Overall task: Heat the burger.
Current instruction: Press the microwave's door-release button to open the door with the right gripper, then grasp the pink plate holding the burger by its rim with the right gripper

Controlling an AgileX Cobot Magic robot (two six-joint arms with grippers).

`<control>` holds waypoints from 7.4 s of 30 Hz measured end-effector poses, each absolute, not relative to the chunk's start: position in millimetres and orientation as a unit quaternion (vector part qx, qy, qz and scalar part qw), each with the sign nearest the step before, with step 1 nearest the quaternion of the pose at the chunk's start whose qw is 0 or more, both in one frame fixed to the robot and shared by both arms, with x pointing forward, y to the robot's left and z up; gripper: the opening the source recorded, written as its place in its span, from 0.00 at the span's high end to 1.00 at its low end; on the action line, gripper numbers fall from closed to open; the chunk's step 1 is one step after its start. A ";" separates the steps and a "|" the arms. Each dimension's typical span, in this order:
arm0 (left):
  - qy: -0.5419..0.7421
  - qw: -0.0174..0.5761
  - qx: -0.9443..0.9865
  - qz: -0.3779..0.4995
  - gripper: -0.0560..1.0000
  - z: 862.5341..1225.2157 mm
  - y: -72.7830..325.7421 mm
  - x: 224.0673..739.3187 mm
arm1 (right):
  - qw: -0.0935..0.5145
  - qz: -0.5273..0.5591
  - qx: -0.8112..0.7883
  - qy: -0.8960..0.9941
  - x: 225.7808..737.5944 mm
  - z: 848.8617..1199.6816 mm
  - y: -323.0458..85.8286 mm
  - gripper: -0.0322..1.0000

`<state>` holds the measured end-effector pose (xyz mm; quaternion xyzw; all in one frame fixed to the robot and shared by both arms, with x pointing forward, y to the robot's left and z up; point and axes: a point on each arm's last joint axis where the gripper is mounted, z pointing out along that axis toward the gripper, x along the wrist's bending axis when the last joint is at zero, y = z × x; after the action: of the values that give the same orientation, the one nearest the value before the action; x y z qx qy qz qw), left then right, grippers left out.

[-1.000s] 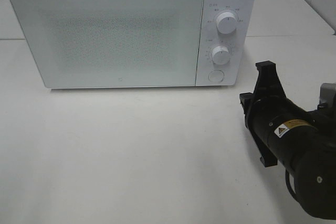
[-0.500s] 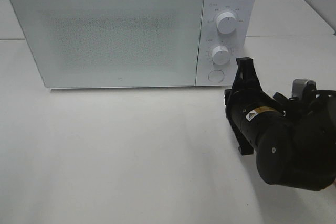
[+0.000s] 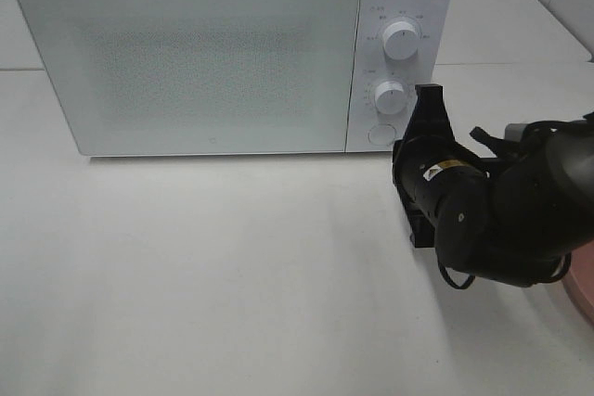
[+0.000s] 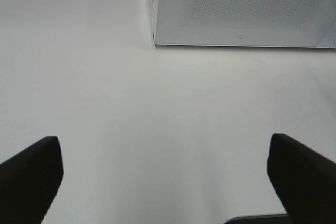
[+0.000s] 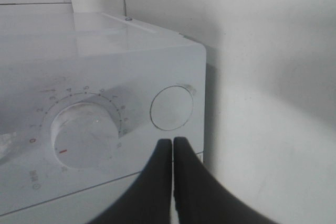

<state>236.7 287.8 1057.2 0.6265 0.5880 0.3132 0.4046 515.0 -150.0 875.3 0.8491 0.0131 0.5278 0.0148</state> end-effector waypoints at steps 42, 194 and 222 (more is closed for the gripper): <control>0.588 0.404 0.627 0.314 0.02 1057.2 288.1 236.7 | 0.003 0.524 0.852 -0.014 567.2 846.6 -141.3 0.96; 0.588 0.403 0.627 0.314 0.02 1056.9 288.1 236.8 | 0.078 0.061 0.579 0.809 428.1 980.0 -222.7 0.59; 0.588 0.403 0.627 0.314 0.02 1056.9 288.1 236.8 | 0.101 0.009 0.643 0.760 449.6 963.6 -264.3 0.04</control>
<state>236.8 288.1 1056.9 0.6267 0.5883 0.3140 0.4032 449.6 -264.3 963.6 0.6426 0.7596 0.0086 0.1006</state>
